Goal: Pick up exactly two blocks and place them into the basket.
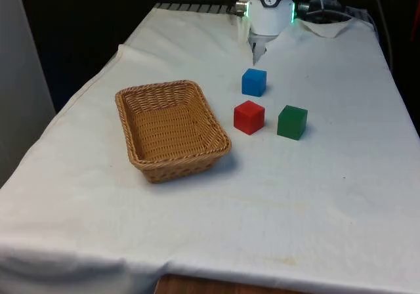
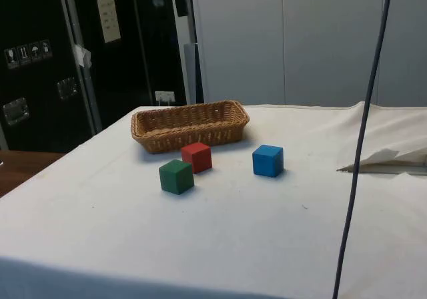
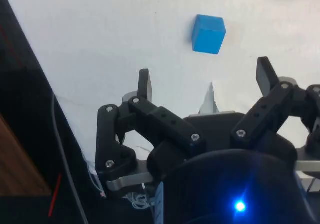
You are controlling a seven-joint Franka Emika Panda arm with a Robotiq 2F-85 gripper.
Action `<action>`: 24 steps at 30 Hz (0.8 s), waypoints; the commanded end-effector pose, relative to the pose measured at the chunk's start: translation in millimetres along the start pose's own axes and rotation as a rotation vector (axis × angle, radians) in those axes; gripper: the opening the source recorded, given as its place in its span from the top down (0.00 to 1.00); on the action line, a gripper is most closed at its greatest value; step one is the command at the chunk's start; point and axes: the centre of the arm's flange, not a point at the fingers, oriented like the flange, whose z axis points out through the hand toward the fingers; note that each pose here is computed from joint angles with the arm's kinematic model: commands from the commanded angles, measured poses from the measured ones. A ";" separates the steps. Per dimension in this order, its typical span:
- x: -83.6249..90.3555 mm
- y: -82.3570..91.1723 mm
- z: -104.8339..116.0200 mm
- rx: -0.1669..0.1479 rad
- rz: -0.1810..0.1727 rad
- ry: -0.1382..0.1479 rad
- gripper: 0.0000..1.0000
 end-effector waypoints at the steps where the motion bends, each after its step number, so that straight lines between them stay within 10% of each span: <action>1: -2.6 0.0 2.6 -0.002 0.000 0.006 0.00; 24: -50.5 -0.9 64.9 -0.048 -0.004 -0.019 0.00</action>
